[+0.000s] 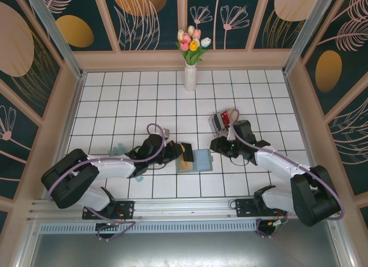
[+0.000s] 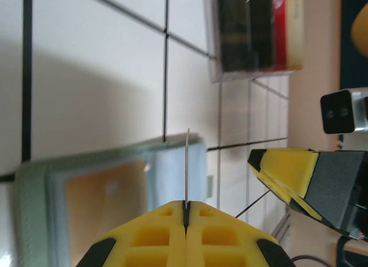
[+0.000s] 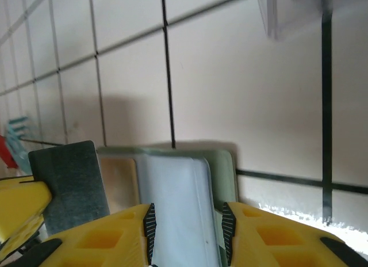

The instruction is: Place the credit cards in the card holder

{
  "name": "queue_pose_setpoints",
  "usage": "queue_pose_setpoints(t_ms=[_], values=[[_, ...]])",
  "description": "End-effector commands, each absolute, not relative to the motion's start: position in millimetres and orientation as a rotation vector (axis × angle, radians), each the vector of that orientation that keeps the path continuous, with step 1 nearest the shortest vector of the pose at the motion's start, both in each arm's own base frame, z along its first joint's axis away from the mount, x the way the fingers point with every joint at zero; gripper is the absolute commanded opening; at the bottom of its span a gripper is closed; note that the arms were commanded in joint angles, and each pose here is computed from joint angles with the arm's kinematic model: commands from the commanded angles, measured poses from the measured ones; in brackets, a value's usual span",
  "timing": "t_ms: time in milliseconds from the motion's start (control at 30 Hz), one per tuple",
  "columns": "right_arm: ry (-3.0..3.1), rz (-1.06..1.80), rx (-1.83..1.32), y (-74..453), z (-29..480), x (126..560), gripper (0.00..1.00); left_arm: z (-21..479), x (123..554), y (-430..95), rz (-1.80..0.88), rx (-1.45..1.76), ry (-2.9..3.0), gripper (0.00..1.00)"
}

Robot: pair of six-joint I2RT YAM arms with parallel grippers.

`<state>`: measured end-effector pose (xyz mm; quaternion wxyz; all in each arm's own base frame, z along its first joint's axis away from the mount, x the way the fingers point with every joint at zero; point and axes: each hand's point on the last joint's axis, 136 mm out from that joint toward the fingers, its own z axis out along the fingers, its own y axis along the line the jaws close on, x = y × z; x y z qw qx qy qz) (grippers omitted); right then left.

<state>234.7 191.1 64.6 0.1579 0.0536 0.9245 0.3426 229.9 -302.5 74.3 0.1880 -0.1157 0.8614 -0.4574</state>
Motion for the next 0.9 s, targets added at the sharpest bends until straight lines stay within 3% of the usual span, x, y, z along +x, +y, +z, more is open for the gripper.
queue_pose_setpoints(t_ms=[0, 433, 667, 867], values=[[2.642, 0.922, 0.143, 197, 56, 235, 0.39, 64, 229, -294, -1.182, -0.363, 2.430, 0.00], [2.720, 0.843, 0.126, 198, 30, 226, 0.40, 53, 228, -319, -1.184, -0.300, 2.466, 0.00], [2.677, 0.684, 0.000, 196, 48, 229, 0.61, 39, 224, -302, -1.113, -0.373, 2.488, 0.00], [2.741, 0.512, -0.086, 202, 30, 227, 0.63, 38, 223, -300, -1.099, -0.368, 2.495, 0.00]])
